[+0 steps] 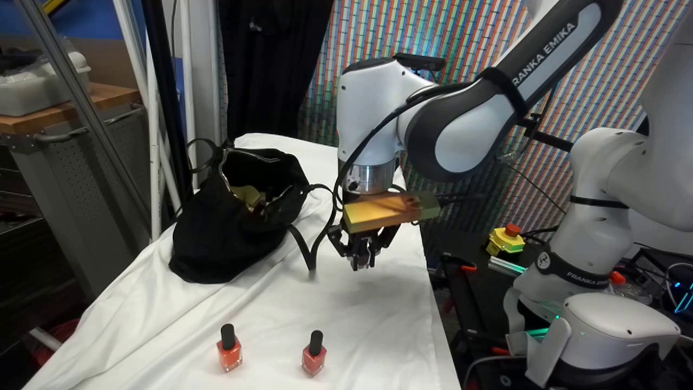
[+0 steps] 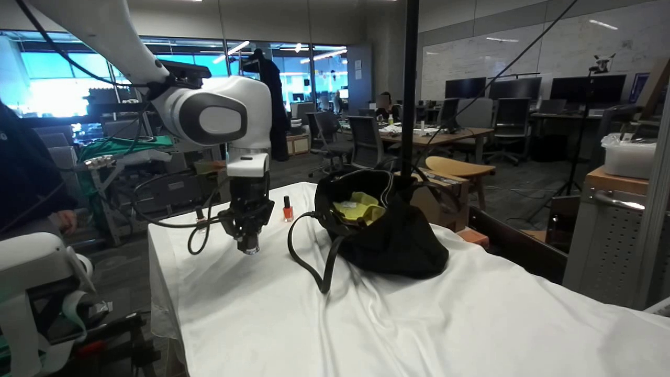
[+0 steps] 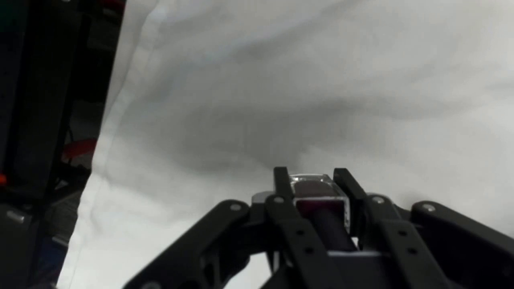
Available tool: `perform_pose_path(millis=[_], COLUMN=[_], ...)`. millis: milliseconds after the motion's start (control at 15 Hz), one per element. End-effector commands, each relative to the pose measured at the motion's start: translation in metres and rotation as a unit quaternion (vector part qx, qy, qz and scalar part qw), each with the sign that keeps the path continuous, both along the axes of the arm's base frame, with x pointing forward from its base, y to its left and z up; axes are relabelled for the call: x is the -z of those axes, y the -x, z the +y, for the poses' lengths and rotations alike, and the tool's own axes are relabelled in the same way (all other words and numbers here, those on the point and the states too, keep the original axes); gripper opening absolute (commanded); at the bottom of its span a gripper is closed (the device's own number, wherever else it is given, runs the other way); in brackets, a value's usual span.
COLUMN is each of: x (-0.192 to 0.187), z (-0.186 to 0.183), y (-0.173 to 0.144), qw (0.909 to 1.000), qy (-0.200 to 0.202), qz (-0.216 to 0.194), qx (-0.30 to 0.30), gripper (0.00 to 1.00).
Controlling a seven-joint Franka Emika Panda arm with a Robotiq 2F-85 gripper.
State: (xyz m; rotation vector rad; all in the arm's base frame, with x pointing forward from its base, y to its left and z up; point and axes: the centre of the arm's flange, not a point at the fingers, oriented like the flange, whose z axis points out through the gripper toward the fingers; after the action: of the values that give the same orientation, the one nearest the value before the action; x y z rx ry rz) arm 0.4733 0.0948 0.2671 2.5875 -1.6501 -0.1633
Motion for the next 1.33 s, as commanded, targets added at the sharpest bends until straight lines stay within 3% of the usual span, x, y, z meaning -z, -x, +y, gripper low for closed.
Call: perform_pose_path(millis=[0,267,667,1267], x=[-0.056,-0.094,-0.13,-0.109], z=[-0.026,-0.051,-0.076,-0.095], y=[0.014,-0.002,-0.079,-0.198], qw=[0.9984,0.994,0.9858,0.9795], qy=[0.032,0.063,0.08,0.091], qz=[-0.02,-0.047,-0.095,-0.111], qx=[-0.042,-0.076,-0.113,-0.141], gripper=[0.18,0.18,0.18,0.17])
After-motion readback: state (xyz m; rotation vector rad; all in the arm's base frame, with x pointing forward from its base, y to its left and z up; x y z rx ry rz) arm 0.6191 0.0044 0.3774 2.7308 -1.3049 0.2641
